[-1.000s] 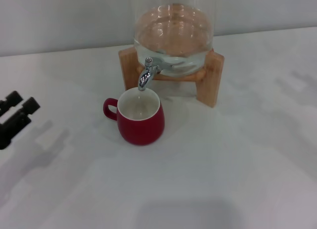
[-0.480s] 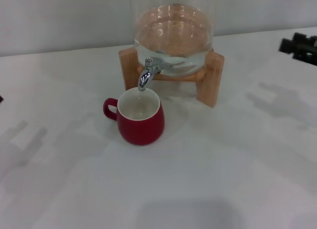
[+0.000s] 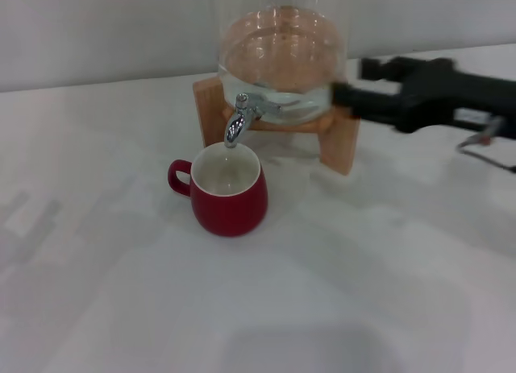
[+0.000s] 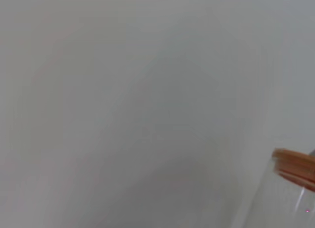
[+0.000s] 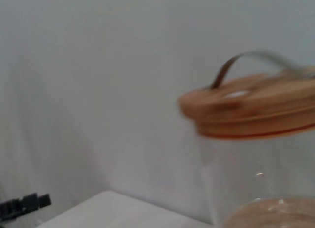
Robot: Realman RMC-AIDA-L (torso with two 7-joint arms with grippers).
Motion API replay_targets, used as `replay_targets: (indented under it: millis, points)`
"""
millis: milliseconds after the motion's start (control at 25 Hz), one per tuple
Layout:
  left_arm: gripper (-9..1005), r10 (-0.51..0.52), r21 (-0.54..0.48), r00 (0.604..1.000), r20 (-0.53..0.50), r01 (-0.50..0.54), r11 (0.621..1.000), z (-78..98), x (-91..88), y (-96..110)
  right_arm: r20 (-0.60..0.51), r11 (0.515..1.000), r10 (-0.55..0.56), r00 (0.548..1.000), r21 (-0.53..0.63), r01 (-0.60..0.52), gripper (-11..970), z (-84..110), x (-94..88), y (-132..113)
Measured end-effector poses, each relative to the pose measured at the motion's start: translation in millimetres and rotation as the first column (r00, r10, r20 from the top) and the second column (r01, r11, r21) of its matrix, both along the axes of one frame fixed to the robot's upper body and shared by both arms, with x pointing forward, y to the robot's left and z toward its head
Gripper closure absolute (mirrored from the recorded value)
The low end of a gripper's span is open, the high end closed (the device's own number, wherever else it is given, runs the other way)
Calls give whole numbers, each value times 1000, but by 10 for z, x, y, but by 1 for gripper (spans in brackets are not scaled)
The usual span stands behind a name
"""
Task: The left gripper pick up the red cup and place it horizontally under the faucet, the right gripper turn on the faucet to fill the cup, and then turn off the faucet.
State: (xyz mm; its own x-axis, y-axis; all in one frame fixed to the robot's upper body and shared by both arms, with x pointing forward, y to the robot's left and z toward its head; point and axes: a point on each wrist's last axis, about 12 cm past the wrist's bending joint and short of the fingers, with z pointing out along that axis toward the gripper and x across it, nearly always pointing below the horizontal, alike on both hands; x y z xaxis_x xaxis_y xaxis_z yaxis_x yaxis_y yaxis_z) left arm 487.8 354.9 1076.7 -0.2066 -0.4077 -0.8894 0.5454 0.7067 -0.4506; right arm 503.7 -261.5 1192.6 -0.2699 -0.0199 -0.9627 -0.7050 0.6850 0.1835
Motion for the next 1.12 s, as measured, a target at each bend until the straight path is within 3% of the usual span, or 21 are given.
replay_targets:
  millis: [40,120,280,680,1120]
  points:
    - [335,1,-8,1000,-5,-1,1000,16,9,12,0,1000,0,1000,0,0,300,0,0,0]
    - [335,1,-15,1000,-12,-2,1000,36,20,26,-14,999,9,1000,-46,-9,300,-77,43,259]
    - [337,10,-52,999,-45,-12,999,39,20,49,-35,998,5,999,-59,-7,300,-187,108,398]
    - [341,32,-113,985,-172,-52,992,-68,-47,107,-64,998,-23,998,-60,20,300,-317,193,403]
    - [342,27,-99,988,-155,-43,994,-26,-72,135,-64,996,-54,997,-69,49,300,-425,228,529]
